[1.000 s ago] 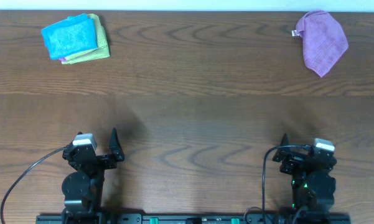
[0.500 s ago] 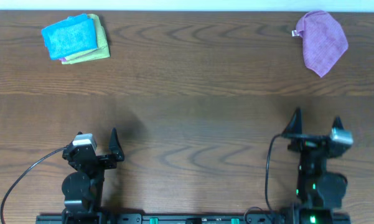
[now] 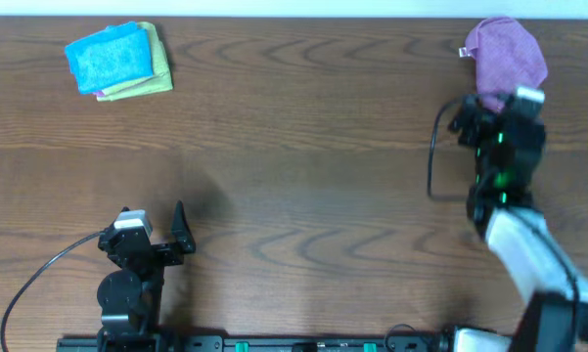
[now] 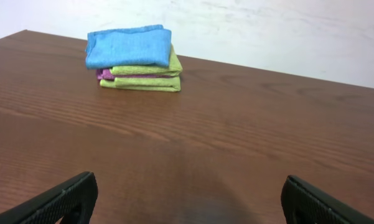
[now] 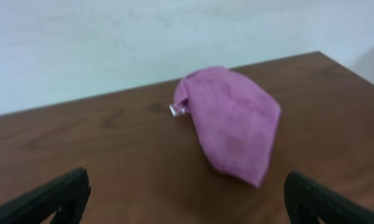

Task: Fold the cloth
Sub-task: 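Reach the right gripper to the purple cloth and grasp its corner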

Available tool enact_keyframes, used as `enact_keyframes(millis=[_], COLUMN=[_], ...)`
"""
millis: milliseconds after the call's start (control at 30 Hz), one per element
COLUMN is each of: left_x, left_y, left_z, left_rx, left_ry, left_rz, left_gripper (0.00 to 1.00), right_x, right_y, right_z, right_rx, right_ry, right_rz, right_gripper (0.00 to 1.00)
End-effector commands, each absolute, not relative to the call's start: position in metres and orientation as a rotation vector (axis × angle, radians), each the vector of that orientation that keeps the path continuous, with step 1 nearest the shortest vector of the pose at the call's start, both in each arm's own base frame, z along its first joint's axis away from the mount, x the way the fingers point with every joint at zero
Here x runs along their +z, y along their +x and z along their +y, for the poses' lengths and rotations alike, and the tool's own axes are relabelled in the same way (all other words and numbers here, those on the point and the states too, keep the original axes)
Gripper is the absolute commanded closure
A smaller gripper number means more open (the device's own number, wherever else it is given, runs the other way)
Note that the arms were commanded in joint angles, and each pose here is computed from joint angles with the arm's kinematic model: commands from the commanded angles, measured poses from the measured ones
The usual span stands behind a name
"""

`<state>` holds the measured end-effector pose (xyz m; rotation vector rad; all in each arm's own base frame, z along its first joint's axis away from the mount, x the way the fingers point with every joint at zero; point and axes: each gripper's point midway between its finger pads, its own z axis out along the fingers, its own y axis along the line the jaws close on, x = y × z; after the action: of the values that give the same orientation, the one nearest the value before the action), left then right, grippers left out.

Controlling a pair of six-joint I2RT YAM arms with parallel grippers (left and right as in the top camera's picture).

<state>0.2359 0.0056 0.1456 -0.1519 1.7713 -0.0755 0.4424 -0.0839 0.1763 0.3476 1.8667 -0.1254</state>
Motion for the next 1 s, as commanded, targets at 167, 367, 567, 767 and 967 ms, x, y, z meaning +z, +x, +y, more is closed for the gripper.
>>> enact_keyframes(millis=[167,367,567,767,967], left_x=[0.131,0.131,0.131,0.131,0.131], left_y=[0.236,0.236,0.236,0.236,0.236], left_z=[0.008,0.008,0.008,0.008,0.008], left_rx=[-0.06,-0.06,-0.06,-0.06,-0.06], left_ry=[-0.156,-0.156,-0.156,-0.156,-0.156], left_rz=[1.804,1.804,1.804,1.804,1.804], left_gripper=[0.05,0.05,0.05,0.05,0.05], right_x=[0.176,0.14,0.128,0.12,0.048], right_y=[0.517,0.524,0.53,0.534,0.524], right_z=[-0.156,-0.211,-0.178,-0.154,-0.171], right_rx=[-0.206,-0.224,0.044,0.156,0.078], right_ry=[0.46,0.579,0.442,0.31,0.523], right_rz=[1.982,2.17,2.236,2.267,2.391], right_gripper=[0.01,0.01,0.01,0.01,0.01])
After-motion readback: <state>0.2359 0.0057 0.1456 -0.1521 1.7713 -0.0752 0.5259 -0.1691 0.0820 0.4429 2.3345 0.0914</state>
